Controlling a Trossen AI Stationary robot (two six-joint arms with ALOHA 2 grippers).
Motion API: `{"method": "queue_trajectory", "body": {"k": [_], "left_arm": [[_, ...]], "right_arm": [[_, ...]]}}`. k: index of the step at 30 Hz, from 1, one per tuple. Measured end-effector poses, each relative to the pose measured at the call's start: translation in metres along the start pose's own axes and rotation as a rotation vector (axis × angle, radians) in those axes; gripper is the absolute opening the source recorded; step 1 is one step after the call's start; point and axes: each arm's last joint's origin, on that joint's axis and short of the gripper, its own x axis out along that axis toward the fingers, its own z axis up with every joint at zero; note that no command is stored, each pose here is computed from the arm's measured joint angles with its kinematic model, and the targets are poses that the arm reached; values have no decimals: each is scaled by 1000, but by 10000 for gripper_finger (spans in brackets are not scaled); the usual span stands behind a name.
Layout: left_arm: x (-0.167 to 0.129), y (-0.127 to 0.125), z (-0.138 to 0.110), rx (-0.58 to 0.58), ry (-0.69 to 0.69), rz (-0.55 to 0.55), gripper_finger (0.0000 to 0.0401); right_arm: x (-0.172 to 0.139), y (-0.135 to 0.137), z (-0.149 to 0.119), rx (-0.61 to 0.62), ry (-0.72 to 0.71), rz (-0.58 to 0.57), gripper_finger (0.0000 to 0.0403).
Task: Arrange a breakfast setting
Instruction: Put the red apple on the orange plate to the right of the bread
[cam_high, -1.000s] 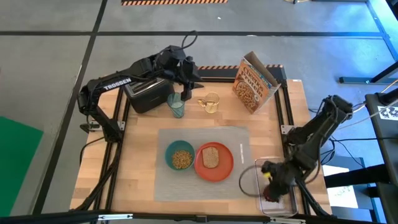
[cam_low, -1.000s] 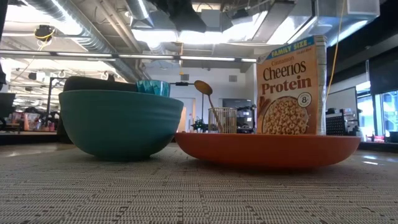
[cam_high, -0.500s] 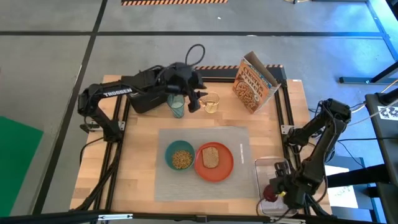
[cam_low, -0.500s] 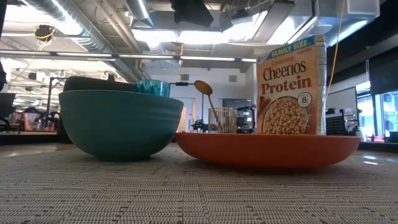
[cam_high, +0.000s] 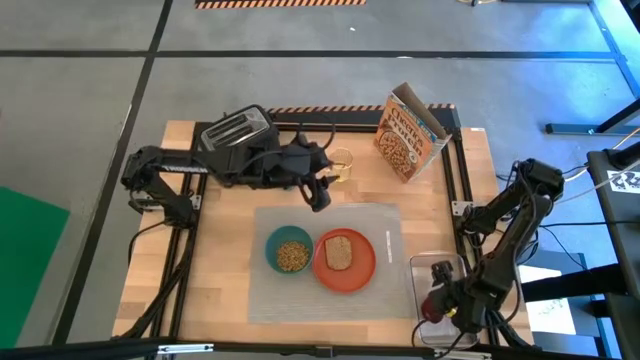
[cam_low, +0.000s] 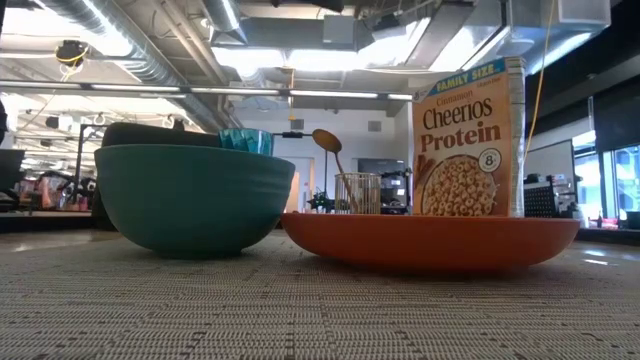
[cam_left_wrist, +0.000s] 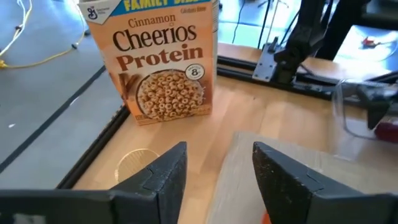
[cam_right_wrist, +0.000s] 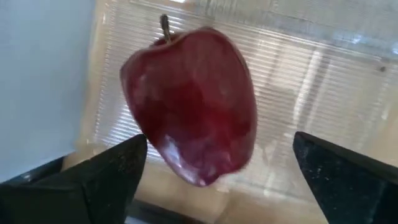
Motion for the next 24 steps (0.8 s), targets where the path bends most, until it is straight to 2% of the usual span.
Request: {"method": "queue_trajectory", "body": {"k": [6,14,22,24], "left_arm": [[-3,-8,2,-62,-34,-24,189],[-6,-14,1,-90,-34,-42,190],[-9,-21,0,-107,-36,-62,190],[-10,-23,-1,-104,-36,-68,190]], "right_arm": [[13,8,8,-88,-60,40,384],[32,13,11,-27,-28,24,378],[32,13,11,43,-34,29,294],[28,12,11,68,-42,38,290]]}}
